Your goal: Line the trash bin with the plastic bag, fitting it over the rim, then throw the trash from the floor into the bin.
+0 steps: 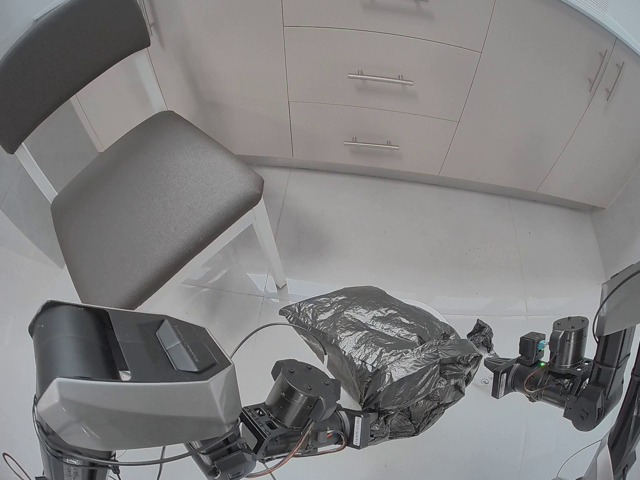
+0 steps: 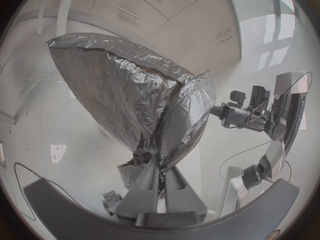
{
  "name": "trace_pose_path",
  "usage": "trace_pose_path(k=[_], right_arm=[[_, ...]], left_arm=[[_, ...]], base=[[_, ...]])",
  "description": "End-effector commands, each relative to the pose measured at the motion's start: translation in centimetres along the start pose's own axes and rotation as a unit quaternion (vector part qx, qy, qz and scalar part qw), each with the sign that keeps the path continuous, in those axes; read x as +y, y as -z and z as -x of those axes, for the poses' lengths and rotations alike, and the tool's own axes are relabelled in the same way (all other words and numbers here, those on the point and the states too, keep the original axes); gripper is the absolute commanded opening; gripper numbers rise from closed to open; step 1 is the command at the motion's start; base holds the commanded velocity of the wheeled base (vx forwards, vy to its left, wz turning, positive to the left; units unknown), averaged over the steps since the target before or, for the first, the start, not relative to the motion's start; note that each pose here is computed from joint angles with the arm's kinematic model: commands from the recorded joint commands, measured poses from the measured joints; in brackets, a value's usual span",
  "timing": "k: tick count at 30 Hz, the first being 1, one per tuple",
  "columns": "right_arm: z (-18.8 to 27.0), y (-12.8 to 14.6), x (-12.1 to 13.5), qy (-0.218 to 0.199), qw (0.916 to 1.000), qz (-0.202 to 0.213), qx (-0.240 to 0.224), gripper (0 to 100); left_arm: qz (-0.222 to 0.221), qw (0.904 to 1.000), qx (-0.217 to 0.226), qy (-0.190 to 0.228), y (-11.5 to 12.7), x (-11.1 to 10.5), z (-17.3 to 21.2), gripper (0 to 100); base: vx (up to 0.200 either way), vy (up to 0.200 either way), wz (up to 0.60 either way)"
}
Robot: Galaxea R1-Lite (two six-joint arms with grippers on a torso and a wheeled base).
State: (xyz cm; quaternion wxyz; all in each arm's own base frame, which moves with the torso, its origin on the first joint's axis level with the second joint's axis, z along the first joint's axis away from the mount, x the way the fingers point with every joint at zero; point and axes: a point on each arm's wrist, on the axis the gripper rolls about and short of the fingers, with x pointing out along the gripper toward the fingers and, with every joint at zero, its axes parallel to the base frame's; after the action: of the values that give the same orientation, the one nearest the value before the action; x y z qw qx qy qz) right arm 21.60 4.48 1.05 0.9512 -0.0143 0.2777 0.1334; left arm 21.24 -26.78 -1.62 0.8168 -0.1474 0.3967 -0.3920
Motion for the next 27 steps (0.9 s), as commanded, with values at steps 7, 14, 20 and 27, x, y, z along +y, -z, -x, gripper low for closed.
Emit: trace_pose_path(k=[7,14,20,27], right_arm=[[0.4,0.0,0.8,-0.007,0.9999,0.014,-0.001,100],[2.2,-1.6,1.2,-0.013,0.9991,0.017,-0.037,100],[5.5,-2.8,3.3,-0.059,0.9974,0.007,-0.041,100],[5.2,-8.2,4.6,-0.065,0.9931,0.002,-0.098,100]], left_arm=[[0.002,0.9999,0.014,-0.009,0.9,0.6,-0.2,0],[0.002,0.9999,0.013,-0.008,0.8,0.6,-0.3,0],[0.001,0.9999,0.013,-0.008,0.8,0.6,-0.3,0],[0.002,0.9999,0.012,-0.007,0.8,0.6,-0.3,0]], base=[[0.0,0.0,0.0],[0.0,0.0,0.0],[0.0,0.0,0.0],[0.0,0.0,0.0]])
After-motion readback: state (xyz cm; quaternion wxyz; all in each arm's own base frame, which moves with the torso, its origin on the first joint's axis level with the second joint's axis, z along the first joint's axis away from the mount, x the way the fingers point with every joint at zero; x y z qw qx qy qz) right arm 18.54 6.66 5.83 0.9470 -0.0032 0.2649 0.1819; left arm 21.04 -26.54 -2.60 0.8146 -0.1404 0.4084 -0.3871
